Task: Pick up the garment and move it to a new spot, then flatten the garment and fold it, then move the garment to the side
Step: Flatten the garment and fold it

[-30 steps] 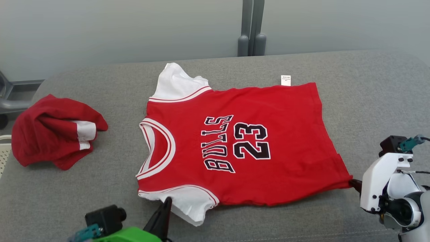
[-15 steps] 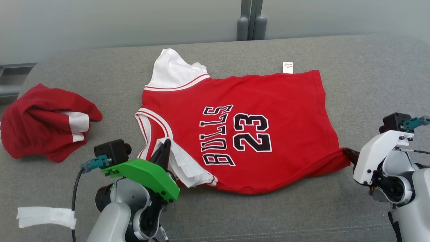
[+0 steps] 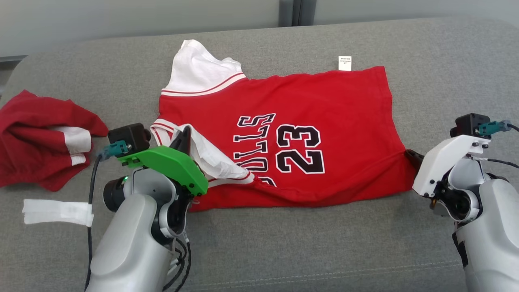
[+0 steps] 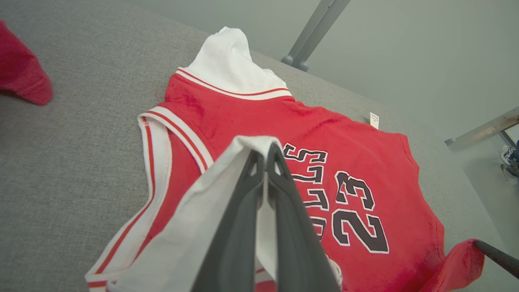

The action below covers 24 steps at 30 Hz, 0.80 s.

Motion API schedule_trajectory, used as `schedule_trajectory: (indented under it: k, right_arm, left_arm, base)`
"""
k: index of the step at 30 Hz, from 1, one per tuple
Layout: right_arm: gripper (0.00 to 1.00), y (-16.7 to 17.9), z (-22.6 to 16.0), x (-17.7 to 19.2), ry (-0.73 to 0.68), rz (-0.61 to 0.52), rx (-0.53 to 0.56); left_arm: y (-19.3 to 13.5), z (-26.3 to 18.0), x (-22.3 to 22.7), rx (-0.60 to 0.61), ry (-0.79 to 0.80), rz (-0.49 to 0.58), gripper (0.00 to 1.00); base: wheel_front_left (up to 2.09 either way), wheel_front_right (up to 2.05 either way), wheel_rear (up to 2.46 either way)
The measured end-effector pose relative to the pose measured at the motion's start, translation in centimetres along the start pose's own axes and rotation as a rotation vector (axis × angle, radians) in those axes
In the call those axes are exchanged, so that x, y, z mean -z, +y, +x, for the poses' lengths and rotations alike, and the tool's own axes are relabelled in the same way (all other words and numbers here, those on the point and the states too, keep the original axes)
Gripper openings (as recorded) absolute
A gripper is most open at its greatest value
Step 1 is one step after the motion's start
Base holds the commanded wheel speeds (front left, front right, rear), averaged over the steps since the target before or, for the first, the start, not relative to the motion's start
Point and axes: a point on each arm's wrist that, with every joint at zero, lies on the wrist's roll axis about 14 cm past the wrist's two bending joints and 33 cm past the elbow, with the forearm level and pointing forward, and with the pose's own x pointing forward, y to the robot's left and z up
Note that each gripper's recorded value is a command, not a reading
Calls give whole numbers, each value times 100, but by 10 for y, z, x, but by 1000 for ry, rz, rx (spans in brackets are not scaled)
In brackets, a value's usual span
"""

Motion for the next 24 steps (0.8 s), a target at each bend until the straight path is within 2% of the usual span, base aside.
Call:
schedule_trajectory:
  k: [7, 24]
  right_arm:
    - [0, -9, 13, -1, -9, 3, 32]
    - [0, -19, 28, -1, -33, 21, 69]
  left_arm:
    - [4, 19, -5, -13, -5, 59, 0]
    - [22, 38, -8, -56, -10, 92, 0]
  base:
    - [0, 0, 0]
    - [0, 0, 0]
